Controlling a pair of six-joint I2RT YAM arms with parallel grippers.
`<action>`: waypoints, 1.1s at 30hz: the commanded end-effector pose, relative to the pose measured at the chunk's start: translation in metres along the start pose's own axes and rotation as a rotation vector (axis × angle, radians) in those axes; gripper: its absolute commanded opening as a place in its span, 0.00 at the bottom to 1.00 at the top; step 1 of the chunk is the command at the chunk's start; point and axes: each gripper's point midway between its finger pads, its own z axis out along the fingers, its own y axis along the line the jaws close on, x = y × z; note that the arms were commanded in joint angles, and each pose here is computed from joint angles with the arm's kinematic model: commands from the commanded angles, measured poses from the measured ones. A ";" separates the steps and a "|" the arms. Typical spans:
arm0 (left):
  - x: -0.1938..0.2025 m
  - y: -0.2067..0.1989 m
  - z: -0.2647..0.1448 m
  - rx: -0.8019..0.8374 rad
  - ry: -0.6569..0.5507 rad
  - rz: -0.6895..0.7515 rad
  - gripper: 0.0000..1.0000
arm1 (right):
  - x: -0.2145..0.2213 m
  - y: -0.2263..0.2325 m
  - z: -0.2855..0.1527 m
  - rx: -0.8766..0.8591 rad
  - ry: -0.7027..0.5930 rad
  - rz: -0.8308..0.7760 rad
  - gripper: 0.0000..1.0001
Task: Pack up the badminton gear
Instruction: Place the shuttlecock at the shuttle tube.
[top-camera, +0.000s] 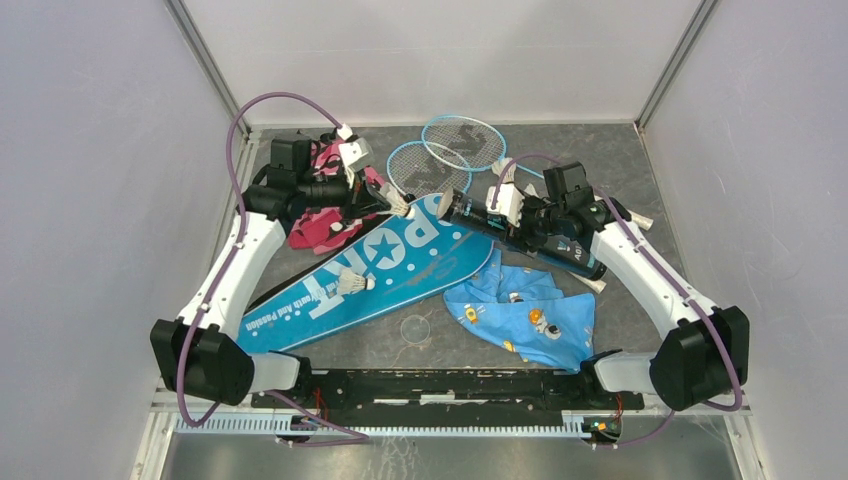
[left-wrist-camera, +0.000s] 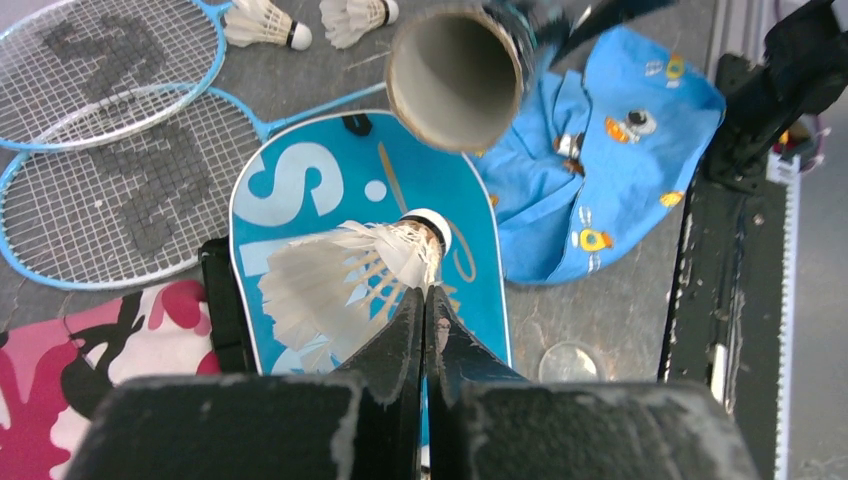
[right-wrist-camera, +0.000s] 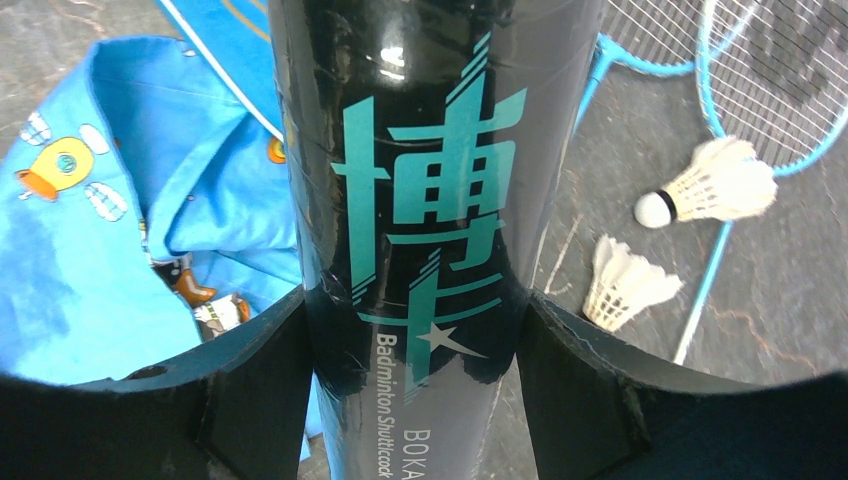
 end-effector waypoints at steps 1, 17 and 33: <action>-0.048 -0.016 -0.003 0.049 -0.135 -0.003 0.02 | -0.026 0.007 0.000 -0.063 -0.095 -0.071 0.06; -0.036 -0.043 0.029 0.097 -0.122 0.029 0.02 | -0.038 0.021 0.008 -0.132 -0.150 -0.068 0.05; -0.019 -0.078 0.052 0.261 -0.137 0.006 0.10 | -0.052 0.021 0.012 -0.140 -0.220 0.002 0.05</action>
